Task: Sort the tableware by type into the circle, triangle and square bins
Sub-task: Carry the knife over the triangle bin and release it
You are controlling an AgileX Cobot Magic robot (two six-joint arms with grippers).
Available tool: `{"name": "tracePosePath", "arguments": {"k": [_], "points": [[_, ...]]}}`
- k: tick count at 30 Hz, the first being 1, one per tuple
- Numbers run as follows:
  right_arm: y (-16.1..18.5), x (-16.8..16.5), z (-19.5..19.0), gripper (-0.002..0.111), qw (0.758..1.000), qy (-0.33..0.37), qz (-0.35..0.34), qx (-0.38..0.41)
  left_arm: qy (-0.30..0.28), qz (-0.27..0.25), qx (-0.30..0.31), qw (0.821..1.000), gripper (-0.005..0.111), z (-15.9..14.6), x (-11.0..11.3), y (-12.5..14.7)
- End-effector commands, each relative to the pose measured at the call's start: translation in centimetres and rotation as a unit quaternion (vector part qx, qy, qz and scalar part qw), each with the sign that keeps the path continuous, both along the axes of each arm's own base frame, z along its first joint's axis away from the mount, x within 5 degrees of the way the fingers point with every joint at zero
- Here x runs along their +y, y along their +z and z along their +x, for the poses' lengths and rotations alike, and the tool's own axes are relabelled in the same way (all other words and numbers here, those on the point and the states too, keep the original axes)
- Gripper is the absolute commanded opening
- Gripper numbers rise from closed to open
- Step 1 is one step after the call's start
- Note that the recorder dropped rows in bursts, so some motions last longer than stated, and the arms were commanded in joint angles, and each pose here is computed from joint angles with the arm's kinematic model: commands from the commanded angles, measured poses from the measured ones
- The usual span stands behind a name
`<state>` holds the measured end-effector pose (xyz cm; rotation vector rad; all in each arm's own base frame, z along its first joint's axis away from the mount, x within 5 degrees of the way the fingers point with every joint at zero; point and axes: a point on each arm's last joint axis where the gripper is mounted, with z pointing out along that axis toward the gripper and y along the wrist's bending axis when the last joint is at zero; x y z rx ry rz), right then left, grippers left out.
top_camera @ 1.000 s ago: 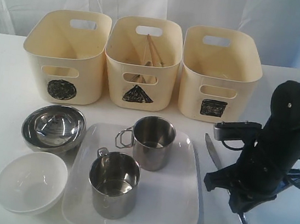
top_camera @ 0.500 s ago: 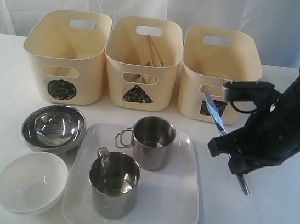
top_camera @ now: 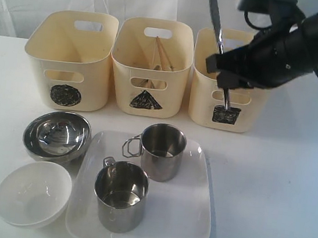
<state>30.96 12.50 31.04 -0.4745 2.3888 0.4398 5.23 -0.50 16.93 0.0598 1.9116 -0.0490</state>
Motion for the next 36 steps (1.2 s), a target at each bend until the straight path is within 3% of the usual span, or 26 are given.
{"name": "tracePosePath", "arguments": {"k": [1,13,21,30,36], "points": [[0.2,0.8,3.4,0.000,0.997,-0.020,0.039,-0.065,0.002,-0.002,-0.001,1.000,0.000,0.0,0.0,-0.1],[-3.4,6.8,10.6,0.000,0.988,0.020,0.066,-0.139,0.002,-0.002,-0.001,1.000,0.000,0.0,0.0,-0.1],[-5.0,8.2,13.2,0.001,0.986,0.017,0.067,-0.151,0.002,-0.002,-0.001,1.000,0.000,0.0,0.0,-0.1],[-5.3,8.3,13.6,0.033,0.986,0.015,0.067,-0.154,0.002,-0.002,-0.001,1.000,0.000,0.0,0.0,-0.1],[-4.0,8.2,13.1,0.035,0.985,0.018,0.077,-0.155,0.002,-0.002,-0.001,1.000,0.000,0.0,0.0,-0.1]]}}
